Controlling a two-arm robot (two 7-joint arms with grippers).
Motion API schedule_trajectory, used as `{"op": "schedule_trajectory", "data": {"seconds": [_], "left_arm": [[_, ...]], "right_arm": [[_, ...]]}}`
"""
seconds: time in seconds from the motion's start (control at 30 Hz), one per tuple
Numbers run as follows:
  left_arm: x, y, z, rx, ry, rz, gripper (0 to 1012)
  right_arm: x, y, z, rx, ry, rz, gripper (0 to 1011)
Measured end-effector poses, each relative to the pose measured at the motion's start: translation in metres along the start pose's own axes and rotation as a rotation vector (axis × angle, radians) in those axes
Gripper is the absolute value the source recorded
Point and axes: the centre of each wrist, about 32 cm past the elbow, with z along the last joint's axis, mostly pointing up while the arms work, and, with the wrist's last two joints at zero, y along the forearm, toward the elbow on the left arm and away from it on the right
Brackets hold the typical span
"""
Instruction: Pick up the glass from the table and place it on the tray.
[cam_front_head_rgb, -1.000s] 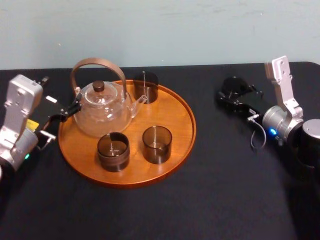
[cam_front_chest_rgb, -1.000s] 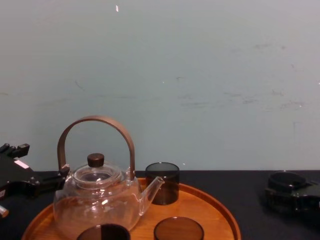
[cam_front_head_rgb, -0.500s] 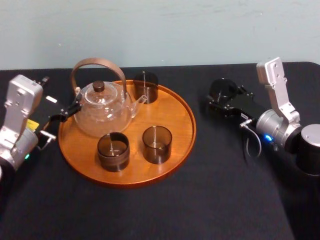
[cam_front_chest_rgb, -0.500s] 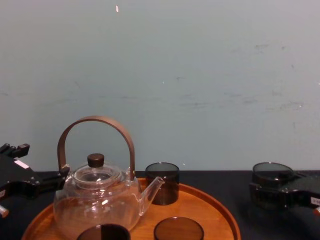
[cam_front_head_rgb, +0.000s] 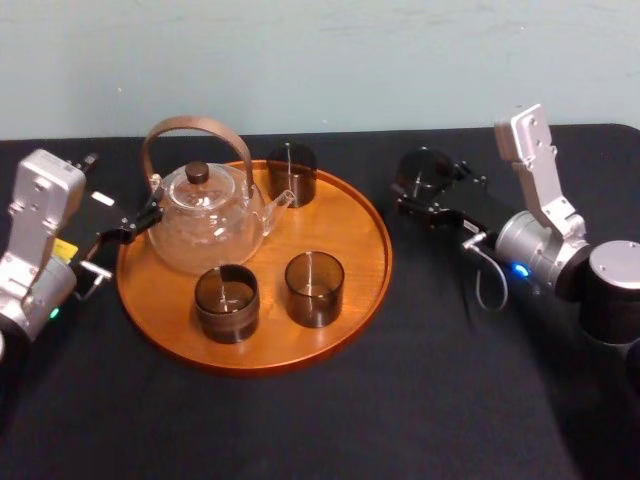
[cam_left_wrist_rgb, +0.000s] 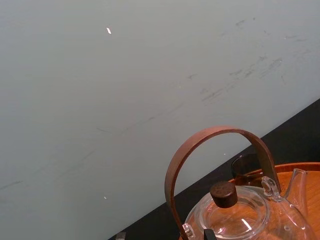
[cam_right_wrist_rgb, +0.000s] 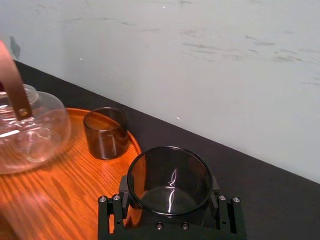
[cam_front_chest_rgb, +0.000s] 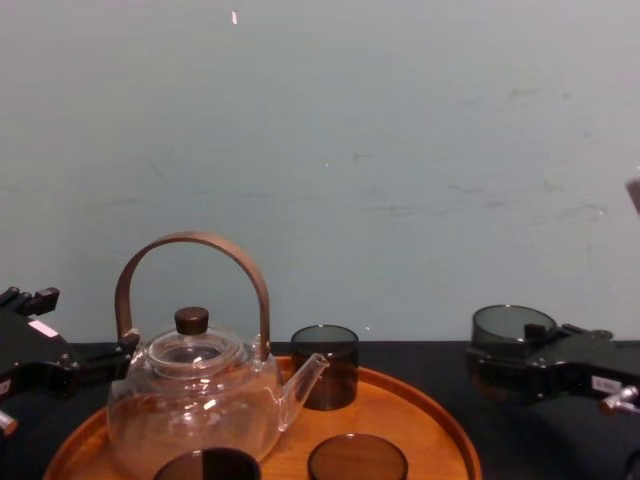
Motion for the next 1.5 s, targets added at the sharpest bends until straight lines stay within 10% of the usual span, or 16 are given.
{"op": "schedule_trajectory", "data": {"seconds": [1.5], "left_arm": [[0.0, 0.0, 0.0, 0.0, 0.0, 0.0, 1009]], "right_arm": [[-0.0344, 0.041, -0.008, 0.019, -0.007, 0.145, 905]]}}
